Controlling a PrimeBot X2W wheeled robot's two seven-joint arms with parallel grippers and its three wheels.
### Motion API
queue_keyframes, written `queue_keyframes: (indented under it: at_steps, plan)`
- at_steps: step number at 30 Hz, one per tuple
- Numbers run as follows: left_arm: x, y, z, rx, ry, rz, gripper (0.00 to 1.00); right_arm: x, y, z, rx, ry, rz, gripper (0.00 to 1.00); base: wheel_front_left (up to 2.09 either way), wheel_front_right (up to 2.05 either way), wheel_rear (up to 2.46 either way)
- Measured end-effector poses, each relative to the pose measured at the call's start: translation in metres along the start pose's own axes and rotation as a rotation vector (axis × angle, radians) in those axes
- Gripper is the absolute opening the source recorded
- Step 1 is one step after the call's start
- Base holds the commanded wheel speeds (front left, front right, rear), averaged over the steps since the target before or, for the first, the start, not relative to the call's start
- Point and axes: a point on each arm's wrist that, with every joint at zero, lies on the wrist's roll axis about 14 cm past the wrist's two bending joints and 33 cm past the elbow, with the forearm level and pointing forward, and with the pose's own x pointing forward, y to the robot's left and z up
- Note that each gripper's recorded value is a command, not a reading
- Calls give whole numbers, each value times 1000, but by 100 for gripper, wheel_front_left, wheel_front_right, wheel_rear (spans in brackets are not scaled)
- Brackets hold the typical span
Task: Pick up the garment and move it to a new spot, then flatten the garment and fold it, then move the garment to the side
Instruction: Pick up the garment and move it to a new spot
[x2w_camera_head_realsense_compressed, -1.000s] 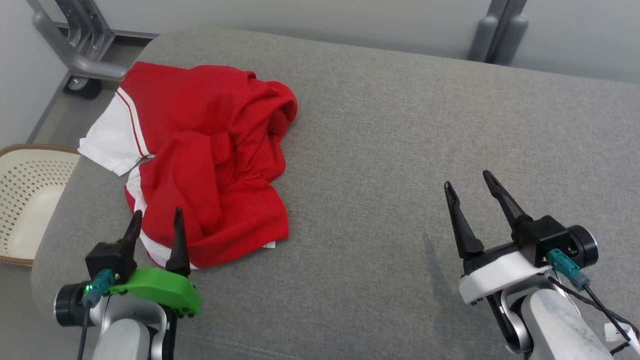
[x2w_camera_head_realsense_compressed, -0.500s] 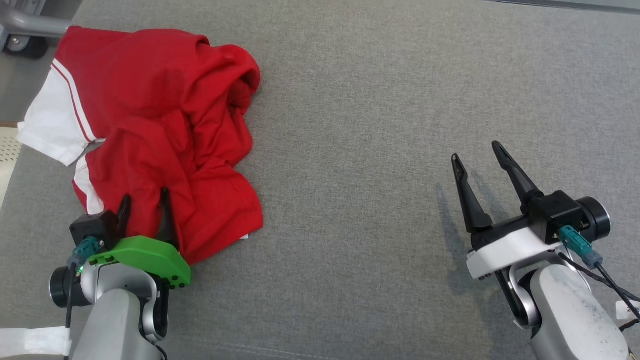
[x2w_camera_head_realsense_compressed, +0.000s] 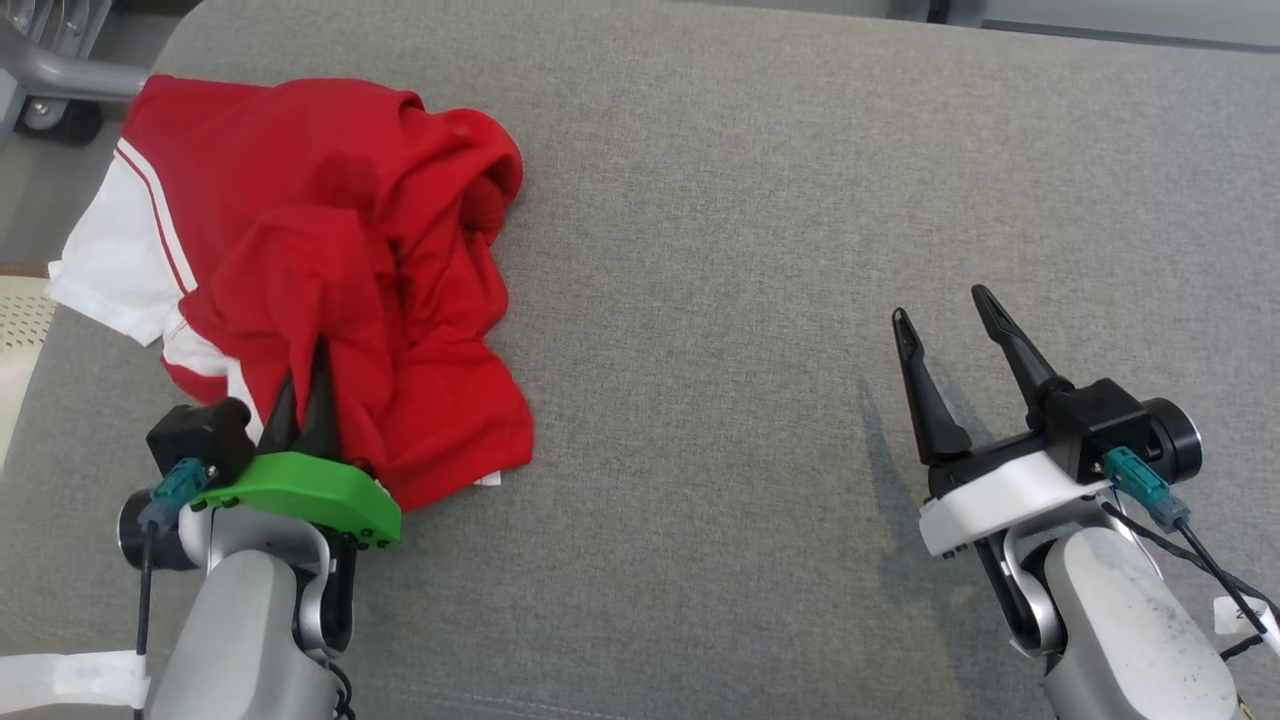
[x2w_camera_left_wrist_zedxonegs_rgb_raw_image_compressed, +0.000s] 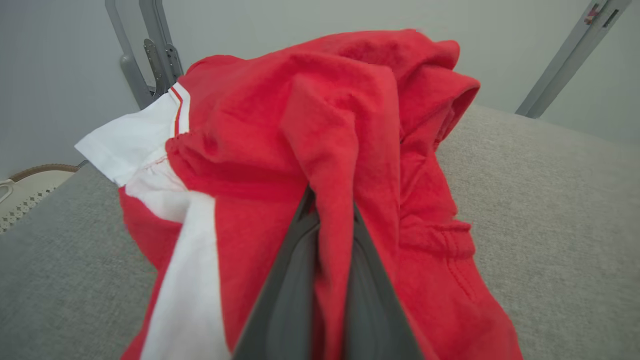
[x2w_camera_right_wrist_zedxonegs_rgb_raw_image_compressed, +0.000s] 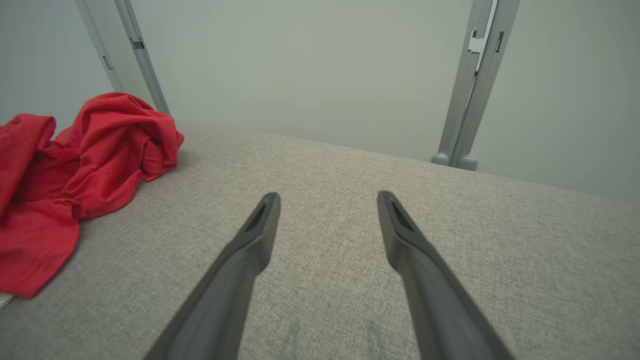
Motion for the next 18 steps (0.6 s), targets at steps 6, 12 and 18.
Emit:
queue_keyframes:
  at_steps: [6,12,18]
  plan:
    - [-2,-43,40,-40,-119,-155,0,-4,3,14,5,-31,-9,100,0,0,0]
    - [-12,-87,60,-76,-173,-300,0,-12,0,28,2,-60,-33,100,0,0,0]
    - [-25,-139,86,-134,-240,-461,0,-32,-21,36,-11,-72,-117,100,0,0,0]
